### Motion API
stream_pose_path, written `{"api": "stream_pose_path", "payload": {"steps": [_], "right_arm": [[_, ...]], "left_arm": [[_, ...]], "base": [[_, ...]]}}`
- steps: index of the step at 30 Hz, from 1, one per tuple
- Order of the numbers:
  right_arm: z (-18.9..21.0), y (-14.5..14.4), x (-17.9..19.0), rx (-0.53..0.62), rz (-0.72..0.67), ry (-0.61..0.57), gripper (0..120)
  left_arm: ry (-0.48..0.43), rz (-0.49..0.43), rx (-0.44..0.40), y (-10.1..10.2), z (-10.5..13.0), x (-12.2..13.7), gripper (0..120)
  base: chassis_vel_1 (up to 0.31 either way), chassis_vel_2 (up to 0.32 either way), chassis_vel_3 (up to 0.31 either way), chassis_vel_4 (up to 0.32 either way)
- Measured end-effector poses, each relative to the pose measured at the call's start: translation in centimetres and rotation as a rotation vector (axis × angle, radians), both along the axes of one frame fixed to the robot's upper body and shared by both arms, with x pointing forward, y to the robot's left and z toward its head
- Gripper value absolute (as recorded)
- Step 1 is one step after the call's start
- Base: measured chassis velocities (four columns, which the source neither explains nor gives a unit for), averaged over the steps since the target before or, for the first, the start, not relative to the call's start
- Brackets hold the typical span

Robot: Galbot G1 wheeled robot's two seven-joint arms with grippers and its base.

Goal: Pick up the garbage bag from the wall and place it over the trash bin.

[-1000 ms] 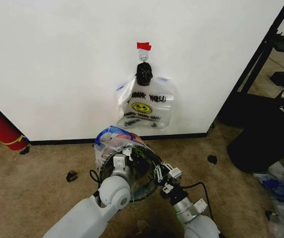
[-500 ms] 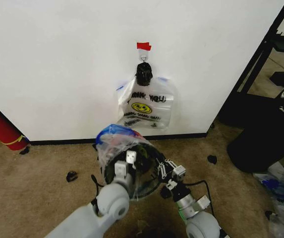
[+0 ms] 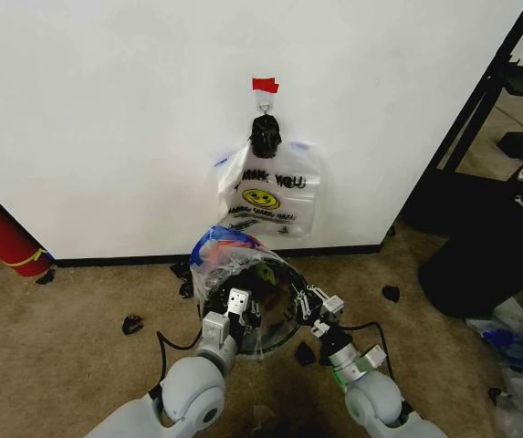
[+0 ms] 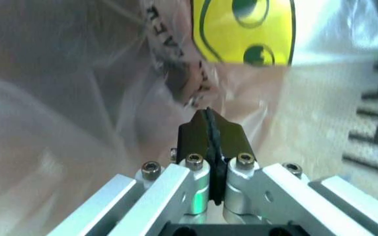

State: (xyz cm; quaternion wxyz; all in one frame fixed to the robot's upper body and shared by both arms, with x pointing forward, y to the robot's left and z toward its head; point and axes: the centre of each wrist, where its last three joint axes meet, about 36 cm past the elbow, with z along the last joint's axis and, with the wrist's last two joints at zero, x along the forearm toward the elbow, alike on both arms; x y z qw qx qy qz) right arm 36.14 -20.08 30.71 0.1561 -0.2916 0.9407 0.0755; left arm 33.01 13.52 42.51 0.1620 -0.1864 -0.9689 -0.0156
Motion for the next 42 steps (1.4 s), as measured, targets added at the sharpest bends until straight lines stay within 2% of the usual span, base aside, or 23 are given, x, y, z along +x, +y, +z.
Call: {"api": "stream_pose_path", "payload": {"steps": [5, 10, 19, 28, 35, 42], "right_arm": [[0.0, -0.2, 0.3, -0.026, -0.008, -0.032, 0], [0.2, 0.0, 0.0, -0.038, 0.0, -0.051, 0], [0.6, 0.9, -0.8, -0.04, 0.024, -0.068, 0], [0.8, 1.9, -1.6, -0.022, 0.051, -0.068, 0], [1.6, 2.3, -2.1, -0.011, 0.063, -0.083, 0], [1.8, 2.2, -2.3, -0.009, 0.064, -0.086, 0]], "left_arm": [[-0.011, -0.029, 0.082, 0.2, -0.9, -1.0, 0], [0.005, -0.048, 0.101, -0.3, -1.5, -1.5, 0], [-0.001, -0.047, 0.111, -0.9, -2.0, -0.5, 0], [-0.025, -0.014, 0.145, -1.7, -2.9, 2.0, 0], [-0.059, 0.05, 0.24, -1.0, -5.1, 4.9, 0], [-0.098, 0.085, 0.283, -0.4, -5.4, 6.3, 0]], "base": [[0.0, 0.0, 0.0, 0.0], [0.0, 0.0, 0.0, 0.0], [0.0, 0.0, 0.0, 0.0], [0.0, 0.0, 0.0, 0.0], [0.0, 0.0, 0.0, 0.0], [0.0, 0.0, 0.0, 0.0]]}}
